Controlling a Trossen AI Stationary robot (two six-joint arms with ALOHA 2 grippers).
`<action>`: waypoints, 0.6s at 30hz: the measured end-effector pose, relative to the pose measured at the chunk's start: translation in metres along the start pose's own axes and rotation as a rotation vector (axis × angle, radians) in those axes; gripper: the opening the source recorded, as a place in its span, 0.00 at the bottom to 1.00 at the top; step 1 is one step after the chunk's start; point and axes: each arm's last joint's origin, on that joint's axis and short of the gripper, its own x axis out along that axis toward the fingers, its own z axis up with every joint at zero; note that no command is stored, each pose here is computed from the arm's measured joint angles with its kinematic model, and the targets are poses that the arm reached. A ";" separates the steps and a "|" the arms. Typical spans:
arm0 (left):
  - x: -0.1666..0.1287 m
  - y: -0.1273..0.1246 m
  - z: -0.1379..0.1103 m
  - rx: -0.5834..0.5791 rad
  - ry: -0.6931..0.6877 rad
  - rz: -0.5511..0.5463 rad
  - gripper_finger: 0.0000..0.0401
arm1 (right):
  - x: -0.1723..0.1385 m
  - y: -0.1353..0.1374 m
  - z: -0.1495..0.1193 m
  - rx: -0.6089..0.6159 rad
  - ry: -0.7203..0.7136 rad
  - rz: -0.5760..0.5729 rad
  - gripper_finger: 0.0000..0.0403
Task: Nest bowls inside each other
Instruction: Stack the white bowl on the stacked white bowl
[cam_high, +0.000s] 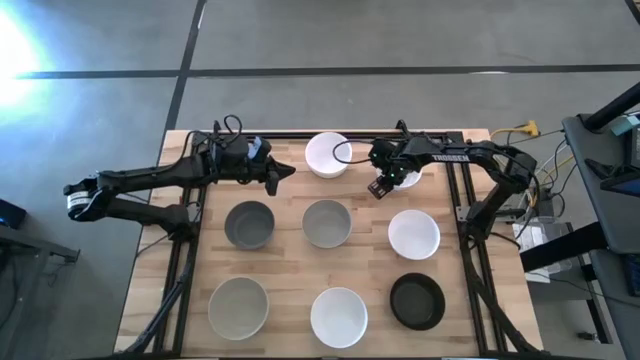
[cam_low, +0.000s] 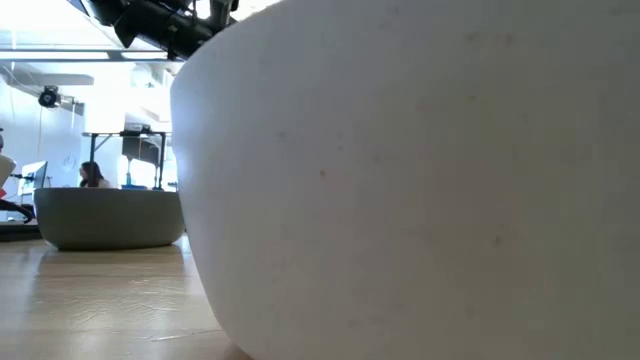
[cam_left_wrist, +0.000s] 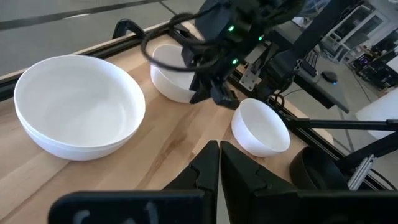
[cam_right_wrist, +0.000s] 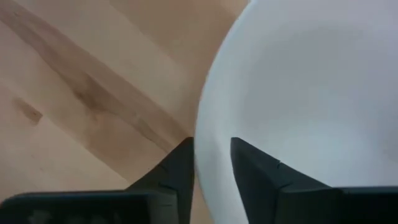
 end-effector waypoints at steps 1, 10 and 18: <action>0.000 0.000 0.000 0.000 -0.001 0.000 0.00 | 0.002 0.000 0.000 -0.003 0.009 0.007 0.21; 0.000 -0.001 0.001 -0.021 -0.011 -0.009 0.00 | -0.003 0.001 0.001 -0.025 -0.017 0.022 0.04; 0.000 -0.001 0.002 -0.021 -0.013 -0.012 0.00 | -0.038 0.004 0.005 -0.020 -0.192 0.114 0.02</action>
